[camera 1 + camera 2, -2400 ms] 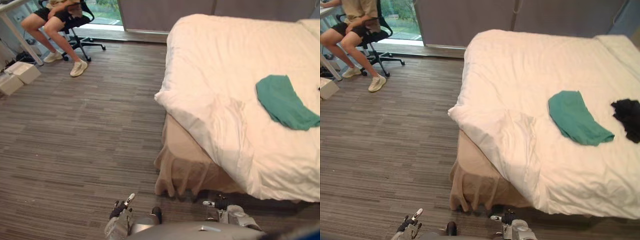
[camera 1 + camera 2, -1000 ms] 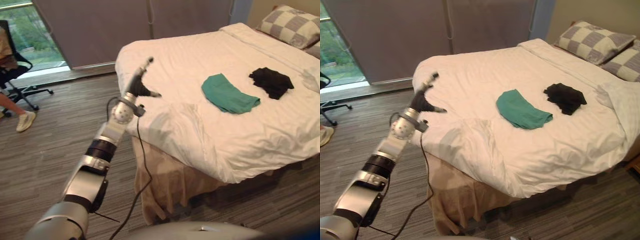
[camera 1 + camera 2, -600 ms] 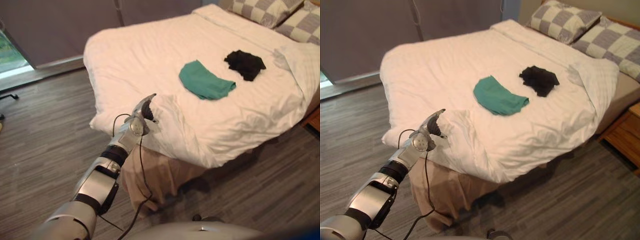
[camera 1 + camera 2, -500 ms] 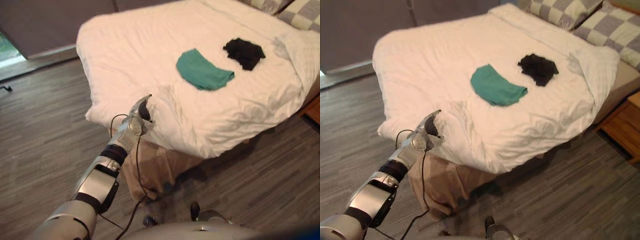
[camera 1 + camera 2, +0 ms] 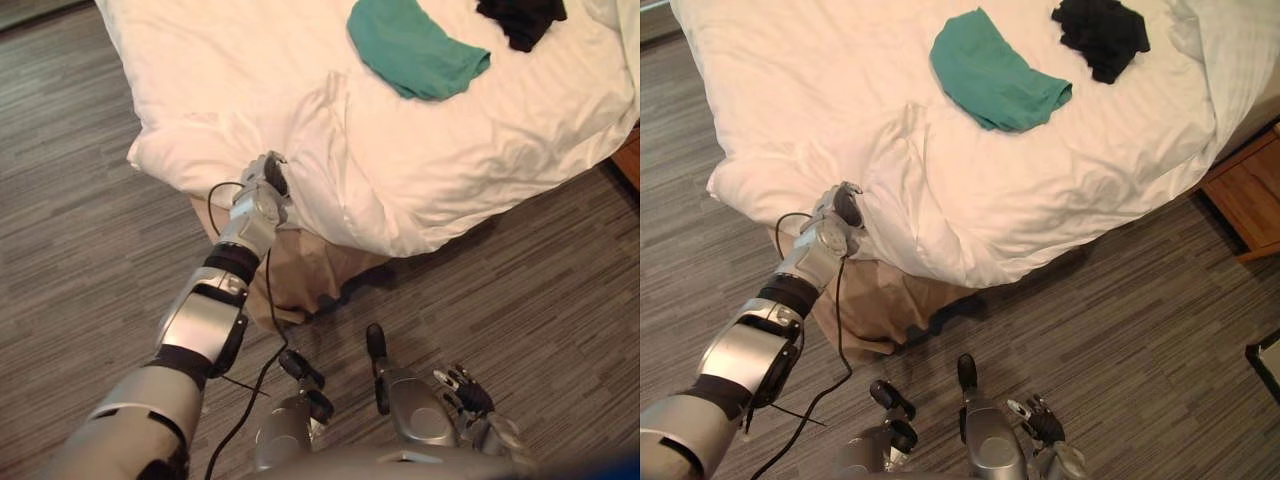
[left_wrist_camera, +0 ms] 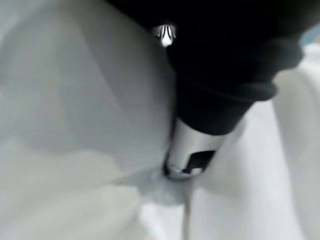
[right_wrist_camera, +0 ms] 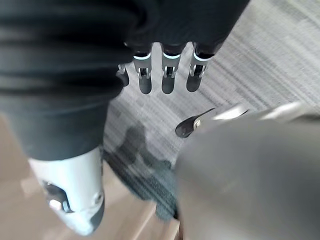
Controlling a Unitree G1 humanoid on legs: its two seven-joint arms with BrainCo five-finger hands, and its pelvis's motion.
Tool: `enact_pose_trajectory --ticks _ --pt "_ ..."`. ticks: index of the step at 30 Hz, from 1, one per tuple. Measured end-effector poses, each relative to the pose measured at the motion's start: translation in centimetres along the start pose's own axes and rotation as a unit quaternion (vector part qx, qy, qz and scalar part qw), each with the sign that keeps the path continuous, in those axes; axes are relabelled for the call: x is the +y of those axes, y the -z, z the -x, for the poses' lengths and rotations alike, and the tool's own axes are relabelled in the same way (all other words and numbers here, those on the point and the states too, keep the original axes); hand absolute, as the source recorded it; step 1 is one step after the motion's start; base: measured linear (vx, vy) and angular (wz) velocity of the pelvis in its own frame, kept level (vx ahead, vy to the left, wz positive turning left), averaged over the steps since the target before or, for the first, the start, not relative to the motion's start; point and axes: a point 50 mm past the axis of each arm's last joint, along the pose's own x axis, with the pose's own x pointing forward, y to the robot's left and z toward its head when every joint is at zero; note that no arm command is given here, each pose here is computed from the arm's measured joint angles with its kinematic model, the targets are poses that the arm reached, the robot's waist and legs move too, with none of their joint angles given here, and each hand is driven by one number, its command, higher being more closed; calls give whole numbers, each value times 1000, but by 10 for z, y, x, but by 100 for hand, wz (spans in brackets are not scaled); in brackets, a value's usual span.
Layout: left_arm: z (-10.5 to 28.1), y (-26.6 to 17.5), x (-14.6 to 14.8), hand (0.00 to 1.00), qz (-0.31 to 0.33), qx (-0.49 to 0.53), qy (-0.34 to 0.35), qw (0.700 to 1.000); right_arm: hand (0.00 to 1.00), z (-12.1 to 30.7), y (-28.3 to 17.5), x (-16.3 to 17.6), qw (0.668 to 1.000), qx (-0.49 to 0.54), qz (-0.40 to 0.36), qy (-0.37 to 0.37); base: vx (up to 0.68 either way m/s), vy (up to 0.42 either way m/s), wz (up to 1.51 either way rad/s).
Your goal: Tidy the bed and pick cloth on bed and put in laundry
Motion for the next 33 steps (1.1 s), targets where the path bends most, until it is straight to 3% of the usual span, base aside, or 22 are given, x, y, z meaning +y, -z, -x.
enact_pose_trajectory --ticks 10,16,22,23,27,33 --pt "-2 -19 3 100 94 -49 10 994 0 -3 -6 9 1000 -21 10 -21 34 -4 18" --pt "16 -30 -1 100 200 -127 5 972 0 1 -2 -1 1000 -19 18 1 -12 -24 41" --pt "85 27 -64 100 301 -99 62 947 0 3 9 -15 999 16 31 40 42 -20 48" --pt "93 31 -70 0 316 -94 70 942 0 3 11 -15 999 21 27 43 79 -46 45" --pt "146 48 -111 0 415 -44 125 900 0 6 29 -19 995 69 25 60 136 -63 36" --pt "185 70 -138 0 481 14 160 862 0 3 37 -20 990 121 39 59 140 -99 22"
